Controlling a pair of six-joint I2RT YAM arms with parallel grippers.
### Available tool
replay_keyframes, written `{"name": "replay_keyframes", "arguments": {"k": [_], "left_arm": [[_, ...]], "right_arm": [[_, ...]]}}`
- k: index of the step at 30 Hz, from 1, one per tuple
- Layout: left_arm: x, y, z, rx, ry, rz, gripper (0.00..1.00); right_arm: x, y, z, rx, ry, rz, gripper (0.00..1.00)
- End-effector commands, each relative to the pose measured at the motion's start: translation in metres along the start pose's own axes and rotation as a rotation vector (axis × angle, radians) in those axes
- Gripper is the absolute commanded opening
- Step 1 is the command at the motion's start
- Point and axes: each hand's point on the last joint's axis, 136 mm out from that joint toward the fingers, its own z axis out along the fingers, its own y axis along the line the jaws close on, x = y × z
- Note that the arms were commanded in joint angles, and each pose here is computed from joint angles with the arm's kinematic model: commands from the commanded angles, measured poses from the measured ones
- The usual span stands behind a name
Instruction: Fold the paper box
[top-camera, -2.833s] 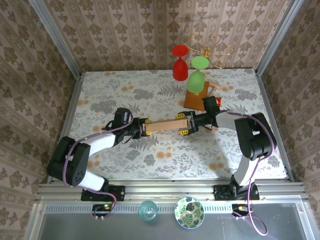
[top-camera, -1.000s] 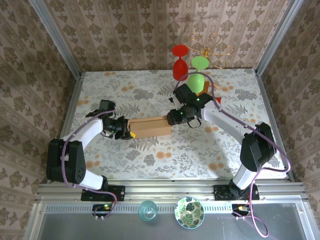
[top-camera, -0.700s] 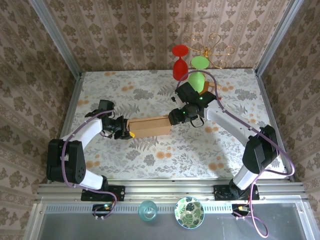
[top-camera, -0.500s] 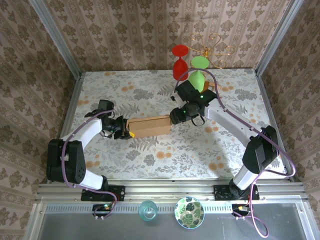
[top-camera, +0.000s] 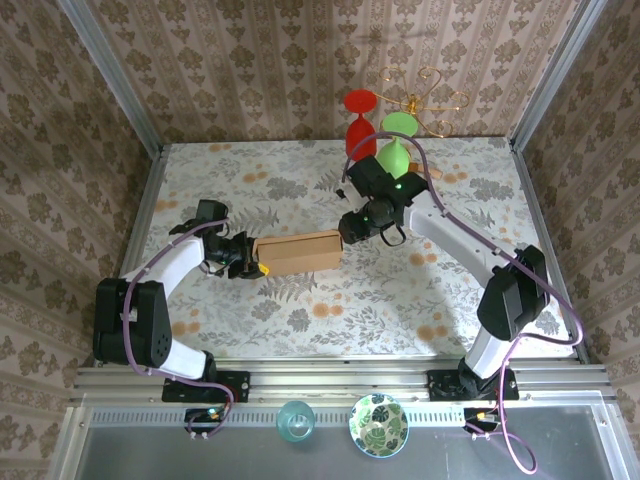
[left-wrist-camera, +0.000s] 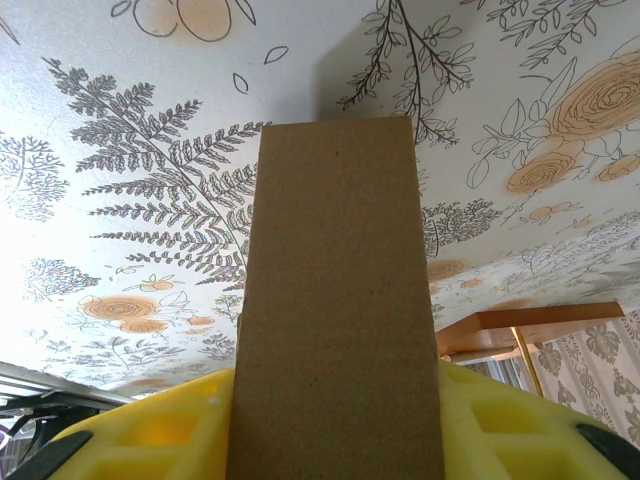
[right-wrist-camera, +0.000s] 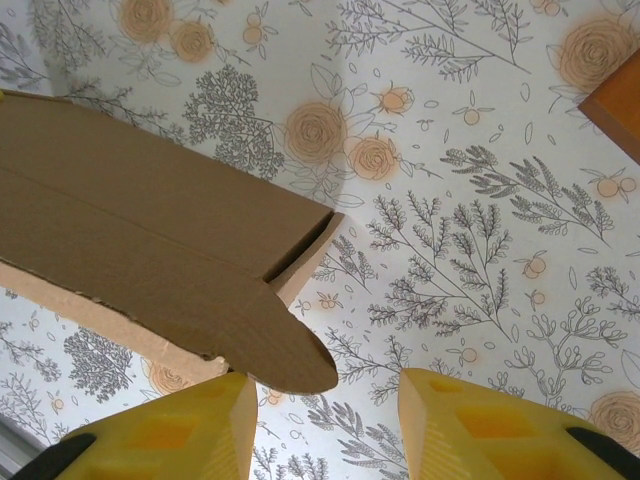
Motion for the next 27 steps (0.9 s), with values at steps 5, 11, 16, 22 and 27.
{"name": "replay_keyframes", "arguments": {"k": [5,11,16,22,27], "left_arm": [[-0.010,0.010,0.000,-0.036,-0.040,-0.025,0.27],[-0.011,0.012,0.001,-0.040,-0.040,-0.026,0.27],[-0.012,0.011,0.002,-0.037,-0.039,-0.031,0.27],[-0.013,0.009,0.001,-0.034,-0.039,-0.032,0.27],[-0.013,0.009,0.001,-0.034,-0.038,-0.036,0.27]], "right_arm": [[0.000,0.006,0.006,-0.002,0.036,-0.048,0.35],[-0.002,0.008,0.008,-0.003,0.030,-0.048,0.28],[-0.005,0.011,0.005,0.002,0.022,-0.056,0.28],[-0.008,0.015,0.003,-0.004,0.020,-0.072,0.22],[-0.006,0.016,0.004,-0.002,0.026,-0.076,0.17]]}}
